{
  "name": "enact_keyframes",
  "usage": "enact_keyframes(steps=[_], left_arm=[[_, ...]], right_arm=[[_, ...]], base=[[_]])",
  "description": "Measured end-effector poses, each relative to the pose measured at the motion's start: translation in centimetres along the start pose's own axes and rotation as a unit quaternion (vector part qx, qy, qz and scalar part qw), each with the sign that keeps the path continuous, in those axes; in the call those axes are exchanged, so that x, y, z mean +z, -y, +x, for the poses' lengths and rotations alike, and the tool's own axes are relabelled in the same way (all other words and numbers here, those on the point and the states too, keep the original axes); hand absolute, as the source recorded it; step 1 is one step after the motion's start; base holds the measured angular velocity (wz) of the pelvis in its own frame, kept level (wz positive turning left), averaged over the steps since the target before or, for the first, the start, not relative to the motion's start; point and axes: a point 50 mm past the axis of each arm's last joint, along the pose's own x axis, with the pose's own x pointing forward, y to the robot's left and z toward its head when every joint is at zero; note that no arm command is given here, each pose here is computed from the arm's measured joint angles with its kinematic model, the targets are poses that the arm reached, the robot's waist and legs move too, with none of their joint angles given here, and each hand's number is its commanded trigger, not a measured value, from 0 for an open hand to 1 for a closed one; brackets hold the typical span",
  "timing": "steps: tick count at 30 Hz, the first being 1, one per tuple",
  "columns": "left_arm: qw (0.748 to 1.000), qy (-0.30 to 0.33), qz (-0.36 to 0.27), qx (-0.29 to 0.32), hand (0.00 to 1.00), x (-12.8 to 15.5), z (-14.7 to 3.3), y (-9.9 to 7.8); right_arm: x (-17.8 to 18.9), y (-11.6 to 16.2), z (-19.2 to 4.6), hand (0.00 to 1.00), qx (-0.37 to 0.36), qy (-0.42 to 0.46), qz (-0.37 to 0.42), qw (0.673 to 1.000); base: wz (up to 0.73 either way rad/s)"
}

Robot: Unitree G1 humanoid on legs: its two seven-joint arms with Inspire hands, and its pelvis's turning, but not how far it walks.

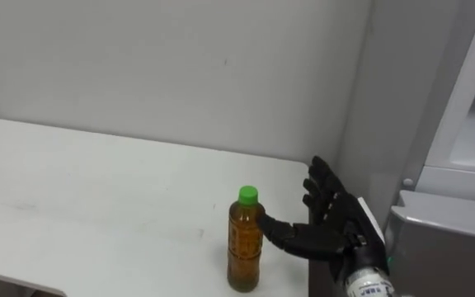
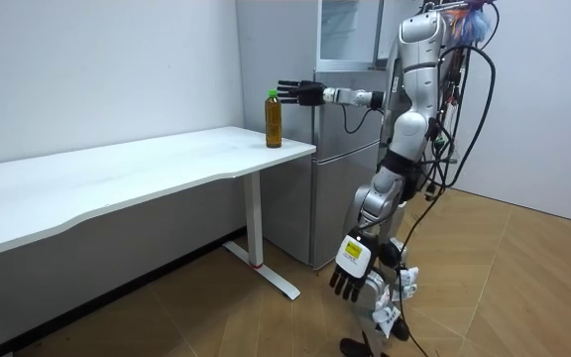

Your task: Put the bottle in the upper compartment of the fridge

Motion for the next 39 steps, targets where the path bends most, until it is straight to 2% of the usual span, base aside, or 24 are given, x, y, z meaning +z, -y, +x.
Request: enact_keyframes(steps=[8,16,31,39], left_arm=[[1.0,0.002,-0.002,-0.011,0.0,0.4,0.0,0.3],[1.0,0.002,0.006,-0.013,0.0,0.4,-0.1,0.3],[0.999,-0.015,0.005,-0.033,0.0,-1.0,-0.5,0.9],[0.999,-0.007,-0.002,-0.032,0.0,-0.8,-0.5,0.6]], right_arm=[[-2.0,1.3,0.2,0.0,-0.008,-0.045,-0.025,0.999],[-2.1,2.5,1.9,0.0,-0.037,-0.066,-0.038,0.996],[-4.1,3.8,1.7,0.0,-0.072,-0.119,-0.058,0.989],[-5.7,4.9,1.2,0.0,-0.09,-0.159,-0.07,0.981]], base=[[0.07],[0.1],[0.09],[0.03]])
